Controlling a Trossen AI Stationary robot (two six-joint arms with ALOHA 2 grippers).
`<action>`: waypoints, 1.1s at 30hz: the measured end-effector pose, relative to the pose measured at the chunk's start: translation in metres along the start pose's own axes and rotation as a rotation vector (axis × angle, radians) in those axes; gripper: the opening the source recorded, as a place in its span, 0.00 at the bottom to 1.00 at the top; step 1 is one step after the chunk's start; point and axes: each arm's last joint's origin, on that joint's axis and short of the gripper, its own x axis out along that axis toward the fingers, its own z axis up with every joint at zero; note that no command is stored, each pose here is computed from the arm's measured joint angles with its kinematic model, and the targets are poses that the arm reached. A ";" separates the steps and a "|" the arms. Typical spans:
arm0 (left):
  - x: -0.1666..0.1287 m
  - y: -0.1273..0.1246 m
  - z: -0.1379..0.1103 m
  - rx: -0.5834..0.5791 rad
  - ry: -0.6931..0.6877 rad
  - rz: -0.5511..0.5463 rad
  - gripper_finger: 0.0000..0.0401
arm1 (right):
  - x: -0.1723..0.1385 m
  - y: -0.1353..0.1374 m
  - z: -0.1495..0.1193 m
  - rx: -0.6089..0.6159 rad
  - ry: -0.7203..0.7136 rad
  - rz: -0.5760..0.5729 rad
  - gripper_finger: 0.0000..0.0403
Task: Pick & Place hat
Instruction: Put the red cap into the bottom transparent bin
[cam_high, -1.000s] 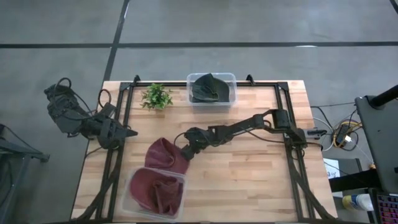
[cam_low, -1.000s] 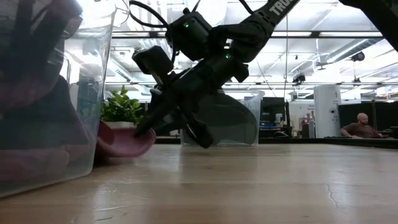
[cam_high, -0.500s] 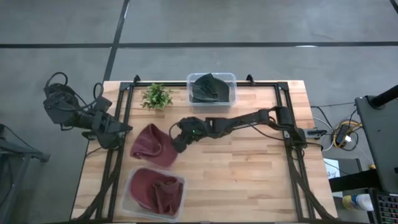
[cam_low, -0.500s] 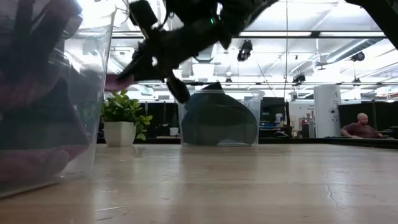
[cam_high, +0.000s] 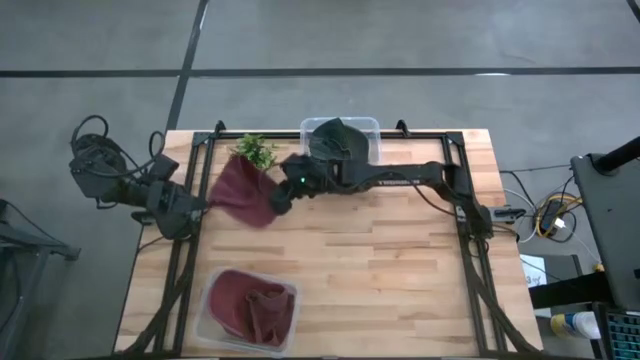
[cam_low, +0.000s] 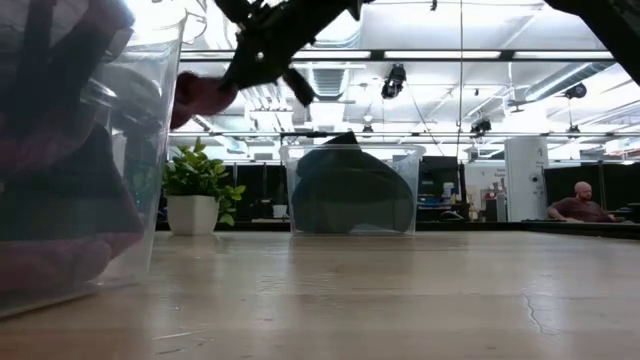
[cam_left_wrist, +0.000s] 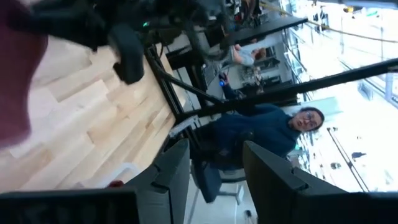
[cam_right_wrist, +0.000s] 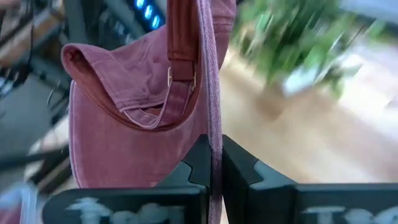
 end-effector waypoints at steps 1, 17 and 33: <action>0.000 0.000 0.000 0.001 -0.012 0.003 0.35 | -0.002 0.001 0.006 0.001 -0.030 -0.012 0.03; -0.002 0.002 0.010 0.206 -0.344 0.089 0.35 | -0.046 0.018 0.067 0.026 -0.438 -0.217 0.03; -0.009 0.003 0.021 0.515 -0.782 0.358 0.35 | -0.094 0.045 0.116 0.242 -0.833 -0.032 0.03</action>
